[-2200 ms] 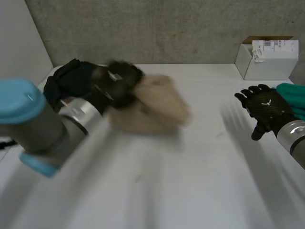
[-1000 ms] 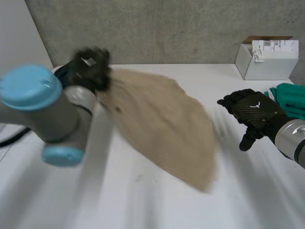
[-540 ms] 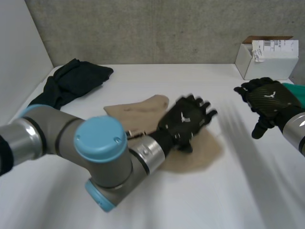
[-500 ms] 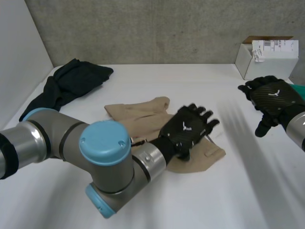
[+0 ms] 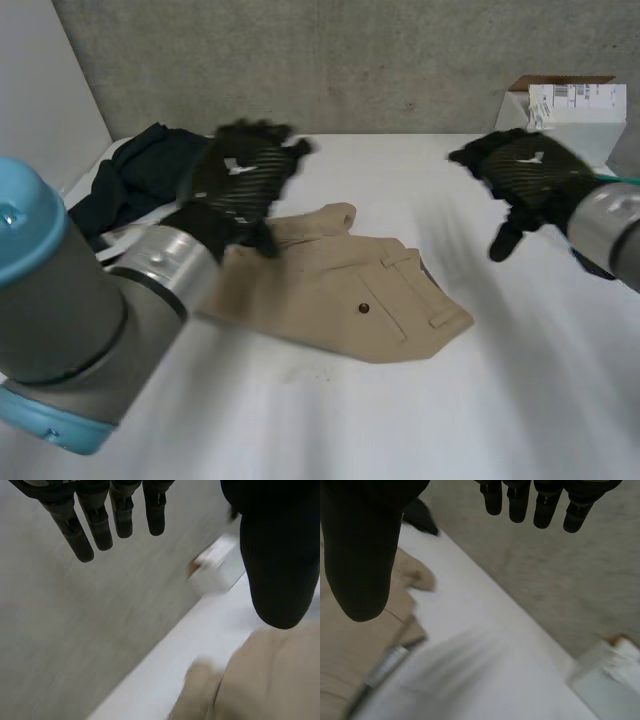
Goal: Fold the laundry.
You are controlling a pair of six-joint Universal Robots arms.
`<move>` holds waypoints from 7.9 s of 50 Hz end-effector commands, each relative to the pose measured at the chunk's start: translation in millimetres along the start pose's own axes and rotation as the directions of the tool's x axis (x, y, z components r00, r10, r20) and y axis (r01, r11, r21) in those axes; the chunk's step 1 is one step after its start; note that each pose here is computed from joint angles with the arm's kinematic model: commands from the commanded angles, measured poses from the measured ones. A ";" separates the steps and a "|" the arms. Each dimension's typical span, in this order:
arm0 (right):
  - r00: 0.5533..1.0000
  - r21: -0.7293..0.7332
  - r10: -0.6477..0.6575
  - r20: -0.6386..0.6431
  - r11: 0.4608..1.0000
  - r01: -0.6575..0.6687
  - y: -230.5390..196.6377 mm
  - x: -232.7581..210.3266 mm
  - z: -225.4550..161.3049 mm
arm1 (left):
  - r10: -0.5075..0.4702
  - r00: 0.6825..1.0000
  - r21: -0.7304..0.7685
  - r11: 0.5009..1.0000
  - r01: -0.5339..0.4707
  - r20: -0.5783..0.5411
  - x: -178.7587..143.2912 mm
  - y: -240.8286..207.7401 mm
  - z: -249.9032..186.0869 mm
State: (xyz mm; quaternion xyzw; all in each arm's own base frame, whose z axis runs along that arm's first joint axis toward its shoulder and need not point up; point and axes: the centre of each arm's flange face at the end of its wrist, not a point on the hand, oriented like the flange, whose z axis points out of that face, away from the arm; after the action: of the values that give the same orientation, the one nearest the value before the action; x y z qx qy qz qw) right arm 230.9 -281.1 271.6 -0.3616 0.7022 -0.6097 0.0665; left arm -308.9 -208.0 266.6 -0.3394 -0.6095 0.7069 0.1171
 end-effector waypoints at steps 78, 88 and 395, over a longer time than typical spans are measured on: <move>0.682 0.411 -0.239 -0.692 0.646 0.643 -123.9 44.3 78.1 | 0.253 0.773 0.466 0.676 -0.571 0.581 -93.0 -96.3 113.6; 0.842 0.313 -0.314 -0.437 0.825 0.470 -30.5 7.1 101.7 | 0.366 0.852 0.257 0.842 -0.474 0.374 -54.0 16.3 98.5; 0.841 -0.419 -0.399 0.365 0.736 0.531 107.0 -89.0 -51.1 | 0.170 0.948 -0.176 0.959 -0.222 -0.270 -16.2 183.4 117.5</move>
State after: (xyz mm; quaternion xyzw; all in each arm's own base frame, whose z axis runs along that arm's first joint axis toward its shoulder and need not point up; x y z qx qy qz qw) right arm 222.4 -188.1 156.2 -0.6049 0.7089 -0.3493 -0.0979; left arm -325.3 -350.6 101.2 -0.4948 -0.6236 0.5976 0.0958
